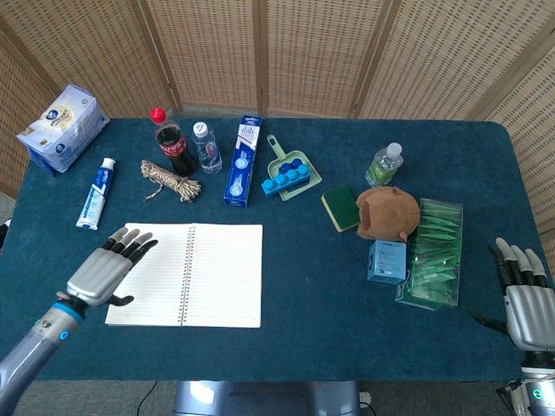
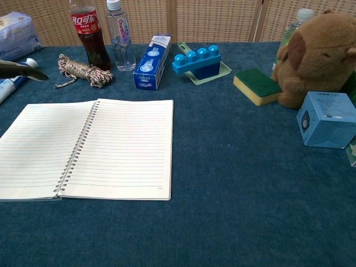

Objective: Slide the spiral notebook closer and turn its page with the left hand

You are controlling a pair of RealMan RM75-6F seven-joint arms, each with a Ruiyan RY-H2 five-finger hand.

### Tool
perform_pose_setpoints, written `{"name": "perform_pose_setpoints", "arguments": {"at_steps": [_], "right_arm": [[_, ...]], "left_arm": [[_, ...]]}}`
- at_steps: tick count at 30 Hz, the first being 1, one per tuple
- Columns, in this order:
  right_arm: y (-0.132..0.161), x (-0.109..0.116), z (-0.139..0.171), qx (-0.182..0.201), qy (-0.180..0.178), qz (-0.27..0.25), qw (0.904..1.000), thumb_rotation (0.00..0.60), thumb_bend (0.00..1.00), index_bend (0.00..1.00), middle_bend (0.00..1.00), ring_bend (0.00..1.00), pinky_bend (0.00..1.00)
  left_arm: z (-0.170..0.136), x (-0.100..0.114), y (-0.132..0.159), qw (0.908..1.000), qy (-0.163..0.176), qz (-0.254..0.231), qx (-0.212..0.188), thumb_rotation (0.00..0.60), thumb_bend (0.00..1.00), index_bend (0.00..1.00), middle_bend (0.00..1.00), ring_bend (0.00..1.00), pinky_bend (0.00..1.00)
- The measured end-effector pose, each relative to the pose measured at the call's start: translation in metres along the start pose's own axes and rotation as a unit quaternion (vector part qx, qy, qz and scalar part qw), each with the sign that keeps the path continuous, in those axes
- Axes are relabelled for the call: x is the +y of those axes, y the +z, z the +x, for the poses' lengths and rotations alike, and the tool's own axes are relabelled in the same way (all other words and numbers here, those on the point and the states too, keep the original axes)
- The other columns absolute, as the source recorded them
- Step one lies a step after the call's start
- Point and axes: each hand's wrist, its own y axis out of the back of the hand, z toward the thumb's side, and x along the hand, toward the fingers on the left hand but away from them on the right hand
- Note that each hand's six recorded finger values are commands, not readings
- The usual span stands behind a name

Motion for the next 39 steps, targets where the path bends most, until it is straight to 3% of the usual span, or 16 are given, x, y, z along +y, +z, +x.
{"name": "perform_pose_setpoints", "arguments": {"at_steps": [7, 13, 17, 25, 39], "right_arm": [[-0.001, 0.0, 0.0, -0.001, 0.0, -0.001, 1.0, 0.577, 0.0, 0.0, 0.0, 0.0, 0.0], [0.0, 0.0, 0.0, 0.0, 0.001, -0.002, 1.0, 0.579, 0.0, 0.0, 0.0, 0.0, 0.0], [-0.002, 0.002, 0.0, -0.004, -0.002, -0.002, 1.0, 0.579, 0.0, 0.0, 0.0, 0.0, 0.0], [-0.007, 0.007, -0.001, -0.012, -0.01, -0.008, 0.9998, 0.582, 0.0, 0.0, 0.0, 0.0, 0.0], [-0.006, 0.007, 0.0, -0.014, -0.009, -0.008, 0.9998, 0.593, 0.0, 0.0, 0.0, 0.0, 0.0]], "left_arm": [[0.044, 0.015, 0.019, 0.9993, -0.022, 0.029, -0.011, 0.6, 0.0, 0.0, 0.0, 0.0, 0.0], [0.066, 0.012, 0.034, 0.9992, -0.037, 0.013, -0.005, 0.6, 0.0, 0.0, 0.0, 0.0, 0.0], [0.078, 0.004, 0.052, 0.998, -0.056, 0.026, -0.011, 0.6, 0.0, 0.02, 0.0, 0.0, 0.0], [0.079, -0.021, 0.065, 0.9927, -0.101, 0.066, -0.001, 0.6, 0.0, 0.04, 0.0, 0.0, 0.0], [0.062, -0.029, 0.054, 0.9888, -0.133, 0.065, 0.018, 0.6, 0.0, 0.05, 0.09, 0.0, 0.0]]}}
